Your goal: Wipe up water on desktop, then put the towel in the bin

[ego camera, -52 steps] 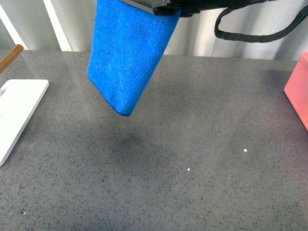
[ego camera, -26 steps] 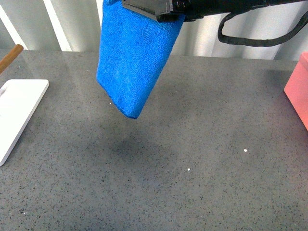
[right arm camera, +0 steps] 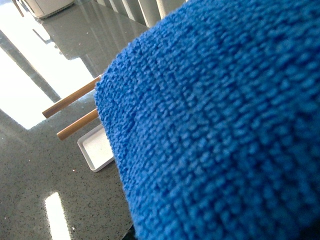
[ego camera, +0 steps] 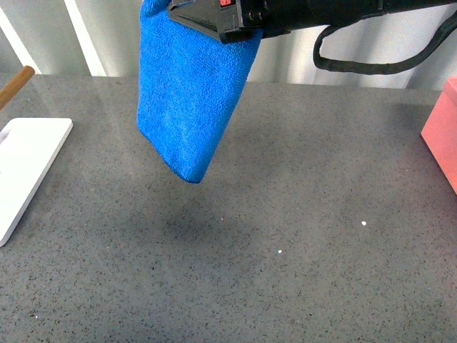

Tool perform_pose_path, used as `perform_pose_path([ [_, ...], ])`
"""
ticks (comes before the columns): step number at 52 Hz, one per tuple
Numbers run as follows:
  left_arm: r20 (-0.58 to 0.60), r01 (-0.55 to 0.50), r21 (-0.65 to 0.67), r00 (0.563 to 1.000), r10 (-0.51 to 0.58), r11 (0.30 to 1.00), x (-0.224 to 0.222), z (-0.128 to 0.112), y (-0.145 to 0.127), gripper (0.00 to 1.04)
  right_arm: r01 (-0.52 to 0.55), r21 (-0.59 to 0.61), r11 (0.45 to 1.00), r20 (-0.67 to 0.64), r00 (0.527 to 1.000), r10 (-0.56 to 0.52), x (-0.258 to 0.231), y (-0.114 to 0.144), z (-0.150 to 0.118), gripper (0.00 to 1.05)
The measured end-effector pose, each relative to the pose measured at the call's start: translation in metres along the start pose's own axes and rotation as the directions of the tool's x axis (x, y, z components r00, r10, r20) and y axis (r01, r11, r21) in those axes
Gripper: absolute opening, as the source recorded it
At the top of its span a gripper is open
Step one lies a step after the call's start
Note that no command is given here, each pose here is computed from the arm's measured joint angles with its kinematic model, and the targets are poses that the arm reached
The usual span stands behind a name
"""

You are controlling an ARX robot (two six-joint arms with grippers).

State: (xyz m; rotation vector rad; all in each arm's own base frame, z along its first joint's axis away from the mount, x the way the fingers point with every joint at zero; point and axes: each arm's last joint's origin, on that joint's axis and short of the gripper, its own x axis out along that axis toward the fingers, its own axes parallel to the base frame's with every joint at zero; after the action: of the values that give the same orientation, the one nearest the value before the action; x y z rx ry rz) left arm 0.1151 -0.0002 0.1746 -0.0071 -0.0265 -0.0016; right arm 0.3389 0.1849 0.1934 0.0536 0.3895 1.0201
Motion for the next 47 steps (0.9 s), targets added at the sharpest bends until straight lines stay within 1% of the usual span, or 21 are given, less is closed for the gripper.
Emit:
perform_pose_path([
  [20,0.000,0.000,0.000,1.000,0.000,1.000,-0.008,0.000,0.000,0.03,0.012,-0.011,1.000,-0.008,1.000,-0.012,0.001,0.001,-0.001,0.05],
  [25,-0.036,0.000,0.000,0.999,0.000,1.000,-0.015,-0.005,0.000,0.03,0.011,-0.012,1.000,-0.008,1.000,-0.011,0.001,0.001,-0.001,0.05],
  [30,-0.003,0.000,0.000,1.000,0.000,1.000,-0.019,-0.003,0.000,0.03,0.015,-0.014,1.000,-0.004,1.000,-0.015,0.000,0.000,0.000,0.05],
  [41,-0.007,0.000,0.000,1.000,0.000,1.000,-0.019,-0.003,0.000,0.04,0.032,-0.018,0.999,0.004,0.999,-0.032,-0.002,0.001,0.000,0.05],
  [45,-0.007,0.000,0.000,1.000,0.000,1.000,-0.019,-0.003,0.000,0.19,0.076,-0.030,0.997,0.001,0.997,-0.076,-0.006,0.001,0.001,0.05],
  [46,-0.007,0.000,0.000,1.000,0.000,1.000,-0.019,-0.003,0.000,0.24,0.098,-0.034,0.995,-0.001,0.995,-0.098,-0.008,0.000,0.003,0.05],
  [47,-0.007,0.000,0.000,1.000,0.000,1.000,-0.019,-0.003,0.000,0.26,0.106,-0.036,0.994,-0.003,0.994,-0.106,-0.010,0.000,0.004,0.05],
])
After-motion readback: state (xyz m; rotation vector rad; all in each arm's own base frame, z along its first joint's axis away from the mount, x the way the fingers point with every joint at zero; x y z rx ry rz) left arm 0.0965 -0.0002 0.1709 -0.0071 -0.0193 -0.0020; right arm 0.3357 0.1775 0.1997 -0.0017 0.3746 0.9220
